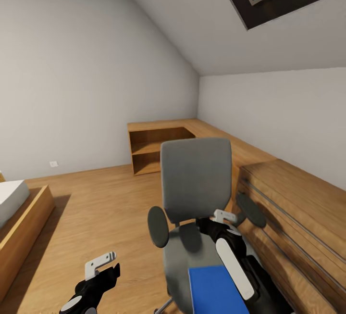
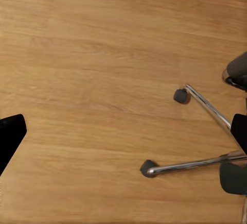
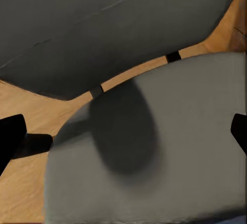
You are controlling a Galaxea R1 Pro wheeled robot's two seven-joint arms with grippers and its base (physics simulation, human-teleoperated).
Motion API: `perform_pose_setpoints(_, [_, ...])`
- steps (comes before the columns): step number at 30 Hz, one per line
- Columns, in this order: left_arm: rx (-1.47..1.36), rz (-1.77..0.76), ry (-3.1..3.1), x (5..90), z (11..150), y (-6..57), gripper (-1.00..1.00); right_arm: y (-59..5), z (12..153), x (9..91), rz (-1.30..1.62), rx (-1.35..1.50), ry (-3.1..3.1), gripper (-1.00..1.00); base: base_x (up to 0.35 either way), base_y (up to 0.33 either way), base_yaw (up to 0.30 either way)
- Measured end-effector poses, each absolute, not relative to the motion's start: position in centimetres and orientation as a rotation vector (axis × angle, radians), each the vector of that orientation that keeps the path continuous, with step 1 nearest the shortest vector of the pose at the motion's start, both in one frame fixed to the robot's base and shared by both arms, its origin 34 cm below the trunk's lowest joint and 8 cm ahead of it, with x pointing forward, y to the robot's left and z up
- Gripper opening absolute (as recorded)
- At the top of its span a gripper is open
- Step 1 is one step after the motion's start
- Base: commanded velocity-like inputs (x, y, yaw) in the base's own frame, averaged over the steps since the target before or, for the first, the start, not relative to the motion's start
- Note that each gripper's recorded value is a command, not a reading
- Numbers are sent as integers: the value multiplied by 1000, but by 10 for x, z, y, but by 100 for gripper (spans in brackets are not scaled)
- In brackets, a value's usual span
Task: In the bedroom, organize the workspace by keeping the computer under the desk, ensuring the monitor is on the desk, placing the keyboard on the desk next to the monitor, placing the mouse on the desk next to the keyboard, moving the folder from the swivel chair onto the desk next to the mouse, stacking the notebook on top of the folder with the pen on top of the notebook, and positioning the swivel chair next to the desk.
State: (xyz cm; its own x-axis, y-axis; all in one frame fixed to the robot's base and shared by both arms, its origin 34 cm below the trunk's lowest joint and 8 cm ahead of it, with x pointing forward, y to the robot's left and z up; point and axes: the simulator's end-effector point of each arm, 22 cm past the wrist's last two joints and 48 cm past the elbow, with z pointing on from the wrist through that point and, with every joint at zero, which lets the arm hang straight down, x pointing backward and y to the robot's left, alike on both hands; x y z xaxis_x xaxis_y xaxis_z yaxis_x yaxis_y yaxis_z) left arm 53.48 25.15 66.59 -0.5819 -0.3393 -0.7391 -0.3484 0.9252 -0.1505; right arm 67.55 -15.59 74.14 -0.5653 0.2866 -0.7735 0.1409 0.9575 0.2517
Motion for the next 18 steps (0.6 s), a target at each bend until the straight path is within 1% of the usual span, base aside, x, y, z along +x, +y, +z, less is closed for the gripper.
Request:
perform_pose_setpoints(3, [-485,13,2235,535,666,251,100,-162,737,674,233,346,2191,100,-263,128,-105])
perform_pose_setpoints(6, [-485,13,2235,535,666,251,100,-168,735,674,260,384,2199,100,-282,165,-206])
perform_pose_setpoints(18, [-484,13,2235,535,666,251,100,-191,729,674,363,536,2209,100,-274,213,-276])
